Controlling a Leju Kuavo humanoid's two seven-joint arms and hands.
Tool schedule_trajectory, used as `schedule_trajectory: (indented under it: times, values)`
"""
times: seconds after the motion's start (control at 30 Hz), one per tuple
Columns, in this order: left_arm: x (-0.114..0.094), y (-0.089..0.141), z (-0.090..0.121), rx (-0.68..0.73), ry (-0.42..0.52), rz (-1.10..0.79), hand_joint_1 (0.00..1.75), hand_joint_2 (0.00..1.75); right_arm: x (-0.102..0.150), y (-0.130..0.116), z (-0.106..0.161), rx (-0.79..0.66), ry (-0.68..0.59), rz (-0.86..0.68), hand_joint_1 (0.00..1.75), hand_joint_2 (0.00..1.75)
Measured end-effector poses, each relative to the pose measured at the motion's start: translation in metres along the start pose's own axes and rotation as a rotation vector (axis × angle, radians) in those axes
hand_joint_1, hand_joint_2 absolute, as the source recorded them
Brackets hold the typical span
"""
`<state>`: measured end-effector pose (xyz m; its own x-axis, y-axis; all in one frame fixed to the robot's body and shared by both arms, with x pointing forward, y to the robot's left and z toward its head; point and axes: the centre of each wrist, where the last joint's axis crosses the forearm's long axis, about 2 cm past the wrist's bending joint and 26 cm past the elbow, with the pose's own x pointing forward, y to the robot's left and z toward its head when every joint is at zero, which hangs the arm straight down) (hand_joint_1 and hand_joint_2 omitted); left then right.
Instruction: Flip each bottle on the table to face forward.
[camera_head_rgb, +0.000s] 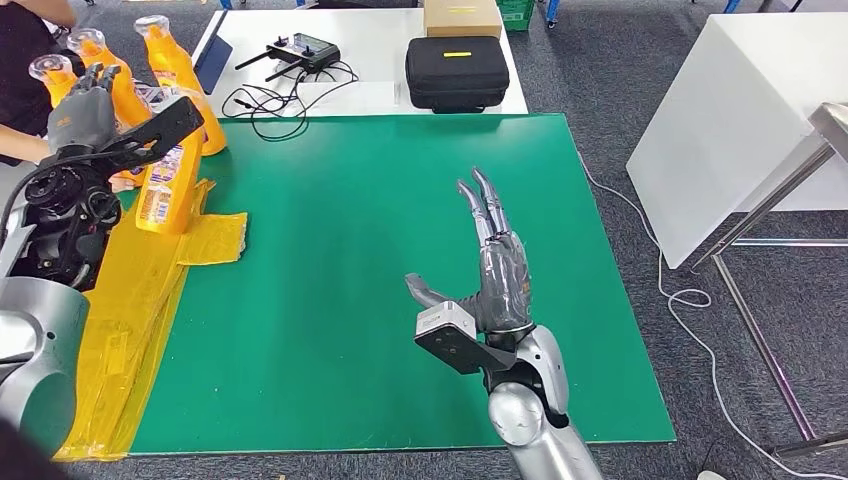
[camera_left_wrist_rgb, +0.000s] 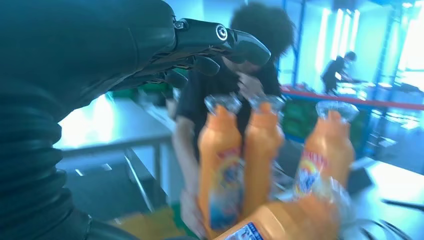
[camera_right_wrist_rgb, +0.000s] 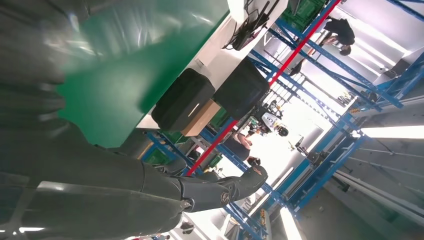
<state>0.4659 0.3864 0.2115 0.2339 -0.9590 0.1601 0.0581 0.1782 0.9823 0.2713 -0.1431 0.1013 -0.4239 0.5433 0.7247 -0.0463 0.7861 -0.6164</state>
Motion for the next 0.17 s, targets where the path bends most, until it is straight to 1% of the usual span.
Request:
schedule_trajectory:
  times: [0.17]
  values:
    - [0.0096,0.0003,-0.0005,-0.045,-0.092,0.170,0.00,1.75,-0.0006,-0.0004,0.0003,-0.004,0.003,0.004,0.00,1.75]
